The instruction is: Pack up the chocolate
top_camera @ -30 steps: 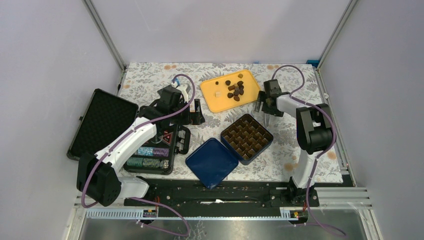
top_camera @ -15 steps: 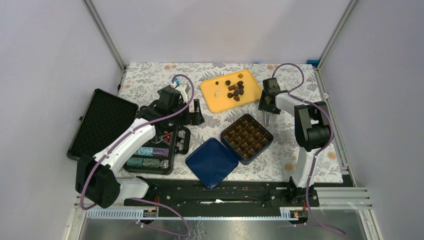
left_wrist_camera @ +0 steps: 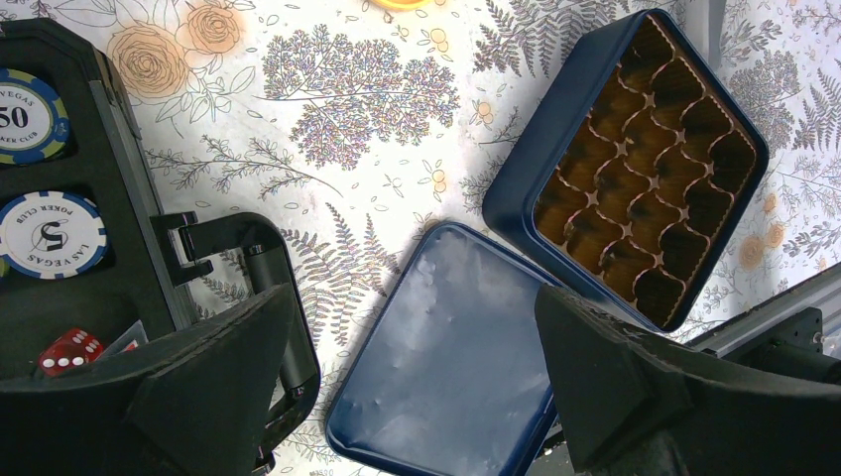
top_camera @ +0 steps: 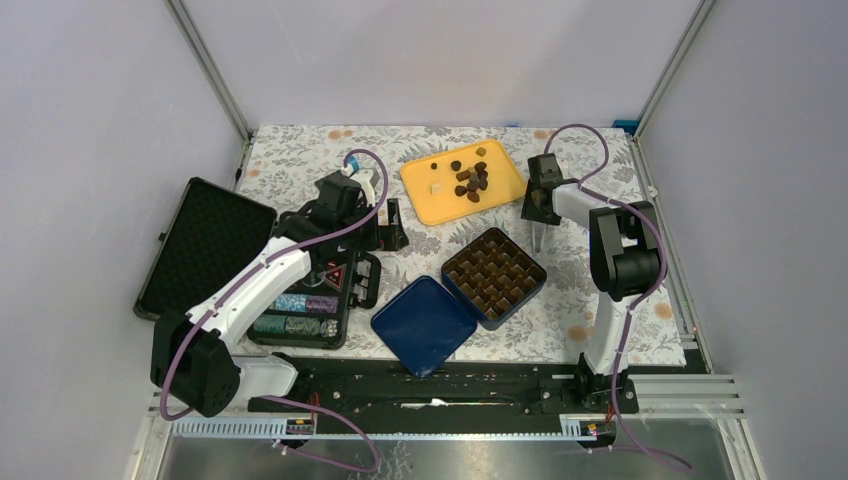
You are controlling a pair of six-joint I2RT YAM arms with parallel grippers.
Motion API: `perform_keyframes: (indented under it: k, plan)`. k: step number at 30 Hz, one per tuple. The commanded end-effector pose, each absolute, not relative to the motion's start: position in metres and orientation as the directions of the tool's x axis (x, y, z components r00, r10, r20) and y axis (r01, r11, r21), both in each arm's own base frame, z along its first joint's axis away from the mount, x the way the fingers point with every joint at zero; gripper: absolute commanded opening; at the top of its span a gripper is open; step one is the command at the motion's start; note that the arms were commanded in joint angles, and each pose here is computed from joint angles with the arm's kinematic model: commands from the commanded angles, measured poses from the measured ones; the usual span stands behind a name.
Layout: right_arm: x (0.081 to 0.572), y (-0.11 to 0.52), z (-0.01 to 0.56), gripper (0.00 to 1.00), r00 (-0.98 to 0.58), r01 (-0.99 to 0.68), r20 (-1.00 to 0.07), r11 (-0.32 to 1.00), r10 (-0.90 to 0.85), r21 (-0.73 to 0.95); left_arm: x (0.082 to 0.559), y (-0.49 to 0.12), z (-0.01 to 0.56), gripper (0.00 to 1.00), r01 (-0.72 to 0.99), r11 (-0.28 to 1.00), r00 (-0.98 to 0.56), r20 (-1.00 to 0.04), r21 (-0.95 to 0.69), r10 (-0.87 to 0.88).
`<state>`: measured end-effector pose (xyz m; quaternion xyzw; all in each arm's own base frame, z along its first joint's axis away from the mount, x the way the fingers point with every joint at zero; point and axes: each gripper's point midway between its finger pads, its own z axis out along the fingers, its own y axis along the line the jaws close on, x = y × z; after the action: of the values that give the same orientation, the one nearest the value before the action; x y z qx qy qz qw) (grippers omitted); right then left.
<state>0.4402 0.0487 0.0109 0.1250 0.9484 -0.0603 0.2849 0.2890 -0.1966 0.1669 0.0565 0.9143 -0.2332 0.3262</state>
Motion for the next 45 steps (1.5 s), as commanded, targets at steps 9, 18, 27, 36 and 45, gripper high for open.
perform_keyframes:
  k: [9, 18, 27, 36, 45]
  plan:
    - [0.444, 0.022, 0.011, 0.66, -0.828, 0.222, -0.544, 0.971, 0.137, -0.093, 0.296, -0.204, 0.183, 0.99, 0.295, 0.866, -0.754, -0.655, -0.404, -0.049]
    - [0.436, 0.029, 0.017, 1.00, -0.832, 0.189, -0.540, 0.980, 0.130, -0.055, 0.297, -0.207, 0.182, 0.99, 0.281, 0.861, -0.767, -0.638, -0.425, -0.065]
    - [0.425, 0.036, 0.024, 1.00, -0.828, 0.186, -0.540, 0.982, 0.150, -0.013, 0.297, -0.208, 0.183, 0.99, 0.280, 0.858, -0.769, -0.636, -0.430, -0.068]
    - [0.426, 0.044, 0.025, 0.99, -0.823, 0.185, -0.550, 0.982, 0.143, -0.021, 0.297, -0.206, 0.185, 0.99, 0.270, 0.857, -0.745, -0.659, -0.440, -0.103]
    - [0.439, 0.048, 0.024, 0.77, -0.813, 0.193, -0.563, 0.981, 0.149, -0.019, 0.295, -0.207, 0.183, 0.99, 0.285, 0.852, -0.750, -0.656, -0.439, -0.087]
